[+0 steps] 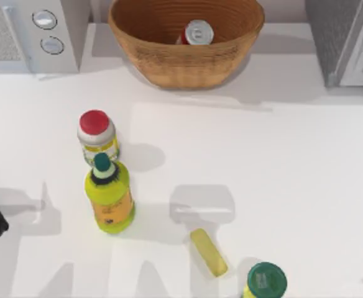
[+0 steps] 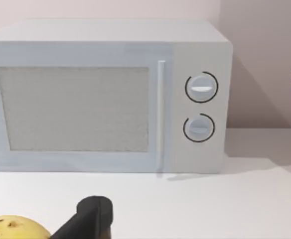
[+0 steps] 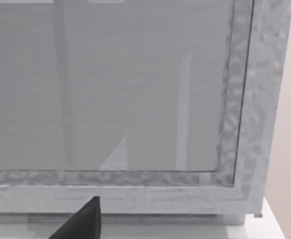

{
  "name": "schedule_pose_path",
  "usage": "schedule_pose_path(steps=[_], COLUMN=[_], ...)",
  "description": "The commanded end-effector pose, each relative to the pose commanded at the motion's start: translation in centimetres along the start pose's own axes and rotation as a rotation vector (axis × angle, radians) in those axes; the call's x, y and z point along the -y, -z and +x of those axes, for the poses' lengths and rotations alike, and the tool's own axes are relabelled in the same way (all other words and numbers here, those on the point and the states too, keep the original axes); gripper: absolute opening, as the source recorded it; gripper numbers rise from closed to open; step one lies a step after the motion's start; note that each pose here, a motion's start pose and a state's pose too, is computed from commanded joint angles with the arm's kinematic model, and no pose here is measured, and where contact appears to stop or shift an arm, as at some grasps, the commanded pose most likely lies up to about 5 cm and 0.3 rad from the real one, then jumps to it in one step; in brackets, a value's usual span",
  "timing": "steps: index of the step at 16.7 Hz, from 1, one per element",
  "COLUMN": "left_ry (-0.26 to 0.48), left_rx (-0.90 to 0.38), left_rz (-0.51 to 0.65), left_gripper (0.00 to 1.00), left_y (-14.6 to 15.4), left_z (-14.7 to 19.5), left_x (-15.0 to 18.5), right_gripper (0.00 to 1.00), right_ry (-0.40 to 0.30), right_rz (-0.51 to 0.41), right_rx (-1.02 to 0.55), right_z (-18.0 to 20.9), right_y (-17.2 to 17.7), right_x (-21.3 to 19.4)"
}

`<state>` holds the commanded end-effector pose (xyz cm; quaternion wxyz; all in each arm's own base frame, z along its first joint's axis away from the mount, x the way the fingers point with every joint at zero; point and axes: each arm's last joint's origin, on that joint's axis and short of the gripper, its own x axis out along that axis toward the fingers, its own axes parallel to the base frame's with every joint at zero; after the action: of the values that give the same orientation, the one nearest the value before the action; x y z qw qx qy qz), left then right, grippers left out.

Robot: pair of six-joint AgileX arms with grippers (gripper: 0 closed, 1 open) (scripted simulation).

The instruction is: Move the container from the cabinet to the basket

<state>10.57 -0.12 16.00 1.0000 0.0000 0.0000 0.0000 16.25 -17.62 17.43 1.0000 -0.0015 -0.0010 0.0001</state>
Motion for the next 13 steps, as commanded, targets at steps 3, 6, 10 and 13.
schedule_pose_path(steps=[3, 6, 10, 13], left_ry=[0.000, 0.000, 0.000, 0.000], left_rx=[0.000, 0.000, 0.000, 0.000], left_rz=[0.000, 0.000, 0.000, 0.000], left_gripper=[1.00, 1.00, 1.00, 1.00], left_y=[0.0, 0.0, 0.0, 0.0], left_z=[0.0, 0.0, 0.0, 0.0], left_x=[0.0, 0.0, 0.0, 0.0], right_gripper=[1.00, 1.00, 1.00, 1.00], right_ry=[-0.002, -0.003, -0.004, -0.007], right_rz=[0.003, 0.003, 0.007, 0.002], right_rx=[-0.002, -0.002, -0.005, -0.003], right_z=[-0.7, -0.9, -0.8, -0.3], right_y=[1.1, 1.4, 1.4, 0.4], right_x=[2.1, 2.5, 2.4, 3.5])
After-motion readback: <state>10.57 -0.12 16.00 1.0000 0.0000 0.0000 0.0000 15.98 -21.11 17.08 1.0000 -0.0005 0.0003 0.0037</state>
